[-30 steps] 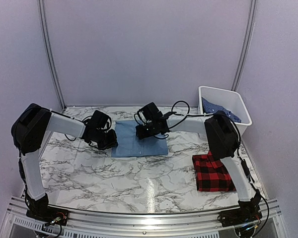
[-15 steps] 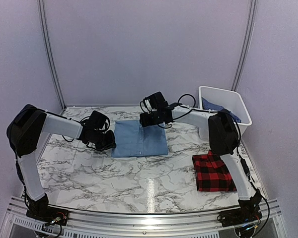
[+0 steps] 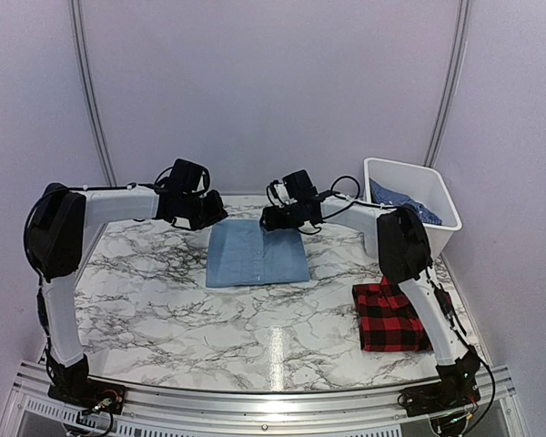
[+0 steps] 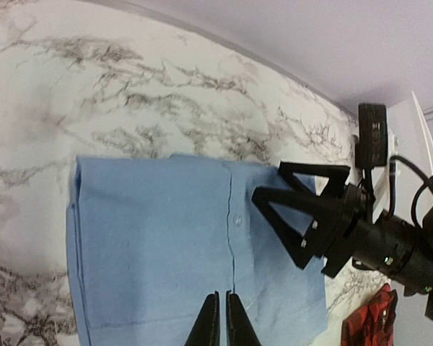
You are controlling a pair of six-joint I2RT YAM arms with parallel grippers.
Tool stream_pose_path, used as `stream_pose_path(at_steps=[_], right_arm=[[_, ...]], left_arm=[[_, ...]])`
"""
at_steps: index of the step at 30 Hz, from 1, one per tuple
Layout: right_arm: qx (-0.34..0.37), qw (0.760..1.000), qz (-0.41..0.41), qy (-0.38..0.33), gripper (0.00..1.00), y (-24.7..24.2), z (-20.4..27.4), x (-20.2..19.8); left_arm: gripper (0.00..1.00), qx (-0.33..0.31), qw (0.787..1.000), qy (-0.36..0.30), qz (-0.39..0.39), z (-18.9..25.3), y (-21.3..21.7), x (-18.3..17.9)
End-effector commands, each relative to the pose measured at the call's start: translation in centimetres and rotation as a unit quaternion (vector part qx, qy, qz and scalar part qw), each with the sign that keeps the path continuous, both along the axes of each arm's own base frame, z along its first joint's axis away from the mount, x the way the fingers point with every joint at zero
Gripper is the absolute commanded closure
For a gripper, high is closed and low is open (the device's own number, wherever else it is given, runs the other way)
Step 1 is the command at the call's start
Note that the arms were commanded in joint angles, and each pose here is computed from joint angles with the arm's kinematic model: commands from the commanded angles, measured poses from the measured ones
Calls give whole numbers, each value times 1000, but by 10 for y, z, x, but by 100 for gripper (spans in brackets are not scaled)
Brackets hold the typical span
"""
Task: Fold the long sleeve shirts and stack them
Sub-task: Smooth out the square-folded shirt at the center of the board.
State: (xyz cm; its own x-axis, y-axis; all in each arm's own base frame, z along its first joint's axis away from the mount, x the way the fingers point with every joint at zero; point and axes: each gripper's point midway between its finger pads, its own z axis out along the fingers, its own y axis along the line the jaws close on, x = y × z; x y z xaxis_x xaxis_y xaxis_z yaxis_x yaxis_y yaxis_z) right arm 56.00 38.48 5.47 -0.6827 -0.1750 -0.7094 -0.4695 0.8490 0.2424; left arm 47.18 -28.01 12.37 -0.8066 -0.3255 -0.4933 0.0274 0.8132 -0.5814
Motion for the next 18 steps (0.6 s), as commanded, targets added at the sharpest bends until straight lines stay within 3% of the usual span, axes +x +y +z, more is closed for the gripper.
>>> stream_pose_path(at_steps=[1, 8, 18], right_arm=[[32, 999, 30, -10, 27, 8, 32, -1], [37, 999, 34, -22, 26, 1, 62, -11], [53, 998, 9, 38, 35, -35, 8, 1]], left_arm=[[93, 19, 1000, 11, 0, -27, 0, 35], [95, 1, 999, 33, 21, -65, -1, 85], [95, -1, 996, 78, 40, -110, 17, 94]])
